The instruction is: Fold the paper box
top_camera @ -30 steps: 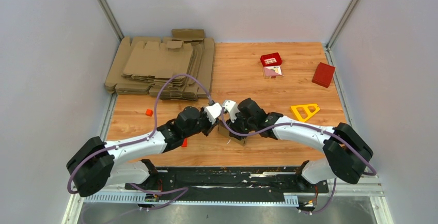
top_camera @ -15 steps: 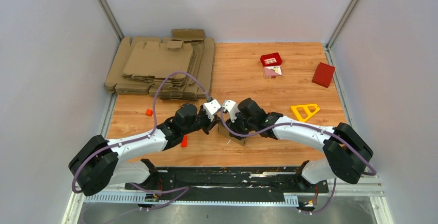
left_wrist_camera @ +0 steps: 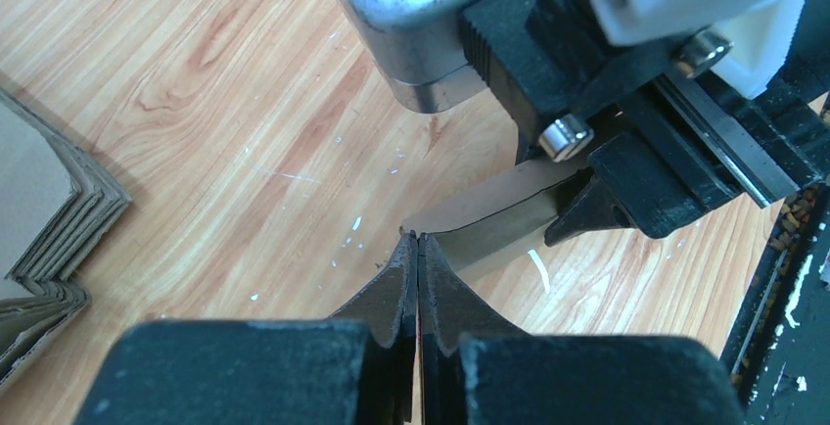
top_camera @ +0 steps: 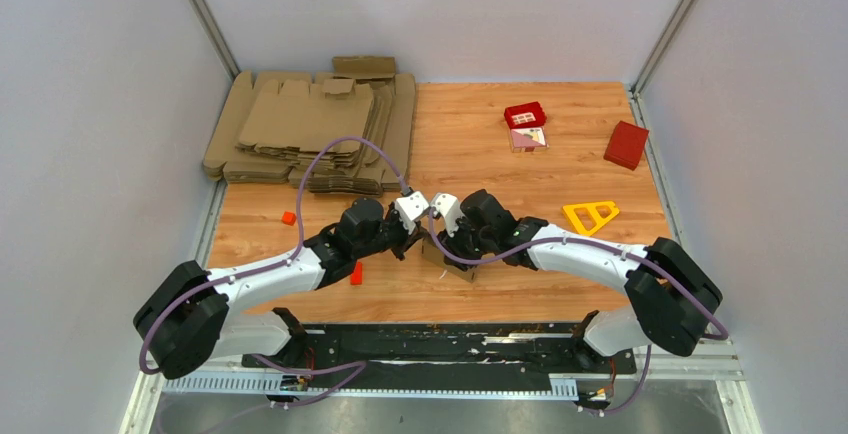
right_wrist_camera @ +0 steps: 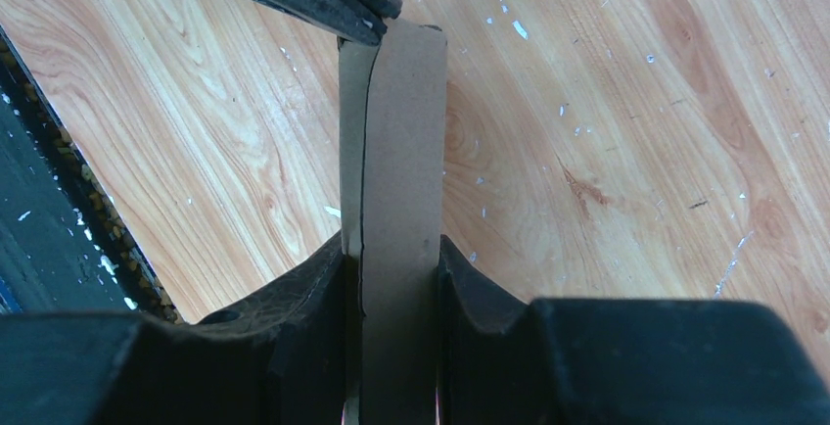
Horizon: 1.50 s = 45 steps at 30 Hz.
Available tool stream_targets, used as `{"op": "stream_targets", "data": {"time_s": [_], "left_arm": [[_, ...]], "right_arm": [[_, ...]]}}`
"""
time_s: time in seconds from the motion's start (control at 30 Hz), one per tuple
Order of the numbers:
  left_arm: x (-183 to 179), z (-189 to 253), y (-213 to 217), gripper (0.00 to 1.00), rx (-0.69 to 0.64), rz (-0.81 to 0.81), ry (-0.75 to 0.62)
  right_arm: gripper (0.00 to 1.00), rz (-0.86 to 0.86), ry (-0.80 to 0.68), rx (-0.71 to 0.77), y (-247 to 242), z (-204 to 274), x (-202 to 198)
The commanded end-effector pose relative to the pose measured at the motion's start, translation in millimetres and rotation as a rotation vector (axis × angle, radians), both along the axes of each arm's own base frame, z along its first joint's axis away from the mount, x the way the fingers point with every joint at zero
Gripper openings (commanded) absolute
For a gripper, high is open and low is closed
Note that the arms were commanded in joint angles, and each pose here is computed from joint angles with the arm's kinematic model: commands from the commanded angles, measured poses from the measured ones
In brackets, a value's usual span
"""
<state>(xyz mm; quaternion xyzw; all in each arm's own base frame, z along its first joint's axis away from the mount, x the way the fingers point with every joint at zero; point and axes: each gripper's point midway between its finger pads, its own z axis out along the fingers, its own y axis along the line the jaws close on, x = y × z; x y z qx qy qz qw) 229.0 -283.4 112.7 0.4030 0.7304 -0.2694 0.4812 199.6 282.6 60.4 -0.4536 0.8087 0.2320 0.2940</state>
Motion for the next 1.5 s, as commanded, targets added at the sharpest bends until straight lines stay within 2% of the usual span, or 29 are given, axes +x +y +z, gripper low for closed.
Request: {"op": "stream_targets", "data": {"time_s": [0.0, 0.37, 0.47, 0.53, 0.57, 0.63, 0.73, 0.9, 1.07, 1.23, 1.47], "left_arm": [[-11.2, -23.9, 10.0, 0.0, 0.074, -0.011, 0.069], [-18.5, -30.2, 15.0, 0.0, 0.063, 0.025, 0.138], [-13.8, -18.5, 20.8, 0.19, 0.007, 0.09, 0.114], [-9.8, -1.4, 21.8, 0.4, -0.065, 0.122, 0.079], [-8.5, 3.7, 23.4, 0.46, -0.094, 0.142, 0.076], [-3.3, 17.3, 25.7, 0.52, -0.146, 0.178, 0.066], [8.7, 25.2, 31.6, 0.53, -0.202, 0.264, 0.104], [17.7, 36.2, 21.2, 0.56, -0.325, 0.268, 0.169], [27.1, 28.2, 6.5, 0.55, -0.316, 0.252, 0.258], [30.8, 18.8, -2.8, 0.5, -0.306, 0.221, 0.304], [26.6, -9.6, 13.7, 0.4, -0.202, 0.264, 0.325]], "right_arm": [[0.2, 0.033, 0.038, -0.035, -0.6, -10.1, -9.3], [0.21, 0.026, 0.033, -0.035, -0.8, -9.5, -7.8], [0.21, 0.027, 0.032, -0.033, -0.7, -8.9, -7.8], [0.21, 0.027, 0.032, -0.033, -0.7, -8.7, -8.1], [0.21, 0.027, 0.033, -0.033, -0.7, -8.7, -8.4], [0.21, 0.029, 0.033, -0.032, -0.8, -8.7, -8.7], [0.21, 0.031, 0.035, -0.032, -1.1, -9.8, -9.3], [0.21, 0.032, 0.034, -0.029, -0.7, -8.4, -9.5], [0.21, 0.034, 0.034, -0.025, -0.5, -7.7, -10.0], [0.21, 0.036, 0.036, -0.024, -0.5, -7.9, -10.5], [0.21, 0.037, 0.033, -0.026, -0.7, -7.8, -10.1]]}}
